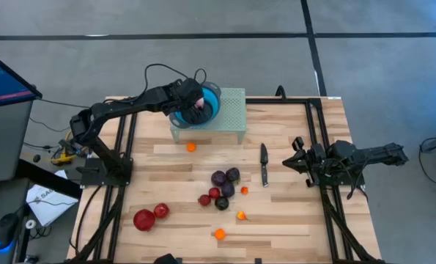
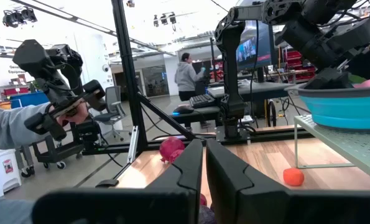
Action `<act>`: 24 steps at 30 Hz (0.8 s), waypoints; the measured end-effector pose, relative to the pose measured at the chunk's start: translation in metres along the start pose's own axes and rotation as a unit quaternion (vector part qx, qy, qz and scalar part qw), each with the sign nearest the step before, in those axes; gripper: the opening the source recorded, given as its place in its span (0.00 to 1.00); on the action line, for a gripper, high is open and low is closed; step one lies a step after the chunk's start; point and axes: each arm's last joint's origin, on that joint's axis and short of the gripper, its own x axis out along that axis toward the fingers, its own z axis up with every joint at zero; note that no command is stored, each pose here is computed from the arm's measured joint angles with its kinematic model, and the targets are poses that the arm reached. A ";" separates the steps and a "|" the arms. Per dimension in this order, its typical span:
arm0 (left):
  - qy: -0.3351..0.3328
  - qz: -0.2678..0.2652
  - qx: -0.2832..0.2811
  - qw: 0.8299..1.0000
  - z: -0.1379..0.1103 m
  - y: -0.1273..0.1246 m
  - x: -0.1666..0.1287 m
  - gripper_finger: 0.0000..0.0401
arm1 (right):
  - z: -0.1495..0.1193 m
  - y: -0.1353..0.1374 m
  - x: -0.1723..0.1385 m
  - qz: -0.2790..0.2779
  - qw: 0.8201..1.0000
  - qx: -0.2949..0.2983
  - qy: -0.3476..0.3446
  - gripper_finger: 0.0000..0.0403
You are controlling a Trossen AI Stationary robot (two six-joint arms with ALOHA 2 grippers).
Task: Pick & Place Fruit
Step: Put the pink peach into the blue strainer bowl, then put the black knife on the shelf to the right of the blue strainer bowl
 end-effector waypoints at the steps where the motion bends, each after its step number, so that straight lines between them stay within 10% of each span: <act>1: 0.000 -0.002 0.000 1.000 0.000 0.000 0.000 0.90 | 0.000 0.000 0.000 0.000 1.000 0.000 0.000 0.04; 12: -0.051 0.008 -0.022 0.998 0.003 0.016 -0.034 0.99 | 0.000 0.000 0.000 0.000 1.000 0.000 0.000 0.04; 24: -0.235 -0.053 -0.045 0.969 -0.013 0.030 -0.163 0.92 | 0.004 0.001 0.000 0.007 0.998 0.062 -0.017 0.04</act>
